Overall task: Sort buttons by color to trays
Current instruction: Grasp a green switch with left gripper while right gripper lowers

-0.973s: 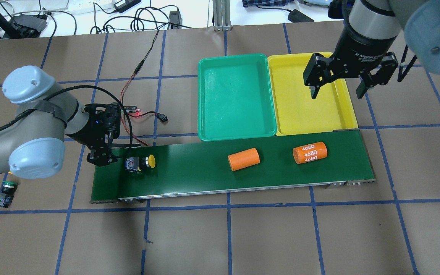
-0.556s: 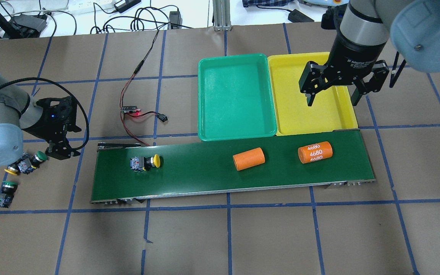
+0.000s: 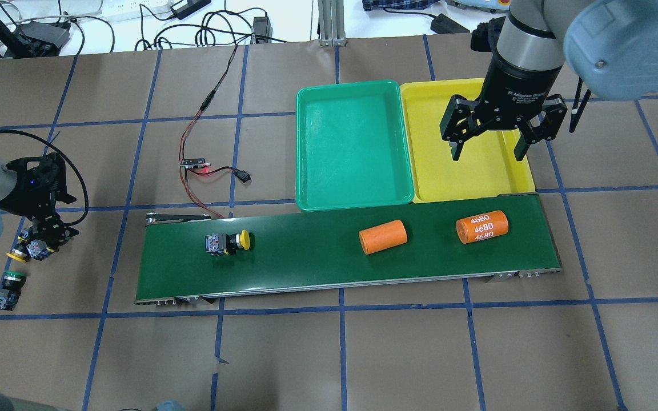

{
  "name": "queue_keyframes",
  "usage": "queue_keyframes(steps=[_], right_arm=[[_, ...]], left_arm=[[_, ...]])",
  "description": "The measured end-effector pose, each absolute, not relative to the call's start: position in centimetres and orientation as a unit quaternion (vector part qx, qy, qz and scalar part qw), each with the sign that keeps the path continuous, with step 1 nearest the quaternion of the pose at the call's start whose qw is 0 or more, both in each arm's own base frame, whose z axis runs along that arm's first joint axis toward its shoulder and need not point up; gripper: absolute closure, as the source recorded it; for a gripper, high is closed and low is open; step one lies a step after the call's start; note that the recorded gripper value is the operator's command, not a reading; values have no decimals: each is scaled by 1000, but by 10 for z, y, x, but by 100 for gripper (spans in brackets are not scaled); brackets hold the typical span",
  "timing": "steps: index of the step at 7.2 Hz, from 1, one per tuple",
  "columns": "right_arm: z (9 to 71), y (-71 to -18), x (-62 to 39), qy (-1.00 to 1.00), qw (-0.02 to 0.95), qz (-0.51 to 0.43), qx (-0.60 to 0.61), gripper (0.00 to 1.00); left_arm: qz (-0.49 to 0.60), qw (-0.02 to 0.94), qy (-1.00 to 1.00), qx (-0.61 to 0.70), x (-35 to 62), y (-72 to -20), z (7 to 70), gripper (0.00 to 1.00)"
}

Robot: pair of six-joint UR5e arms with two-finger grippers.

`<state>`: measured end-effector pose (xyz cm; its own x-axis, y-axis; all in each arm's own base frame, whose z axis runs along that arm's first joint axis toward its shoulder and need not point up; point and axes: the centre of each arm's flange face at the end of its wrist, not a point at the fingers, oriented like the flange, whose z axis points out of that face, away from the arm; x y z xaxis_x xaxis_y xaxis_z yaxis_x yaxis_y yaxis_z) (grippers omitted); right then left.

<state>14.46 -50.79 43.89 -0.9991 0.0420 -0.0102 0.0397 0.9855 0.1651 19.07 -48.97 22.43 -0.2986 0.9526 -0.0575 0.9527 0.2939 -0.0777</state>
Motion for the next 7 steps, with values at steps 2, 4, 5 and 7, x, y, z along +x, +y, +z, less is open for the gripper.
queue_keyframes(steps=[2, 4, 5, 7], right_arm=[[429, -509, 159, 995, 27, 85, -36, 0], [416, -513, 175, 975, 52, 87, -196, 0], [415, -510, 177, 963, 47, 90, -251, 0], [416, -501, 189, 927, 53, 94, -358, 0]], left_arm=[[-47, -5, 819, 571, 220, -483, 198, 12], [-46, 1, 826, 561, 234, -477, 183, 48], [-46, -1, 827, 561, 236, -475, 177, 61], [-46, -5, 826, 562, 236, -474, 171, 76]])
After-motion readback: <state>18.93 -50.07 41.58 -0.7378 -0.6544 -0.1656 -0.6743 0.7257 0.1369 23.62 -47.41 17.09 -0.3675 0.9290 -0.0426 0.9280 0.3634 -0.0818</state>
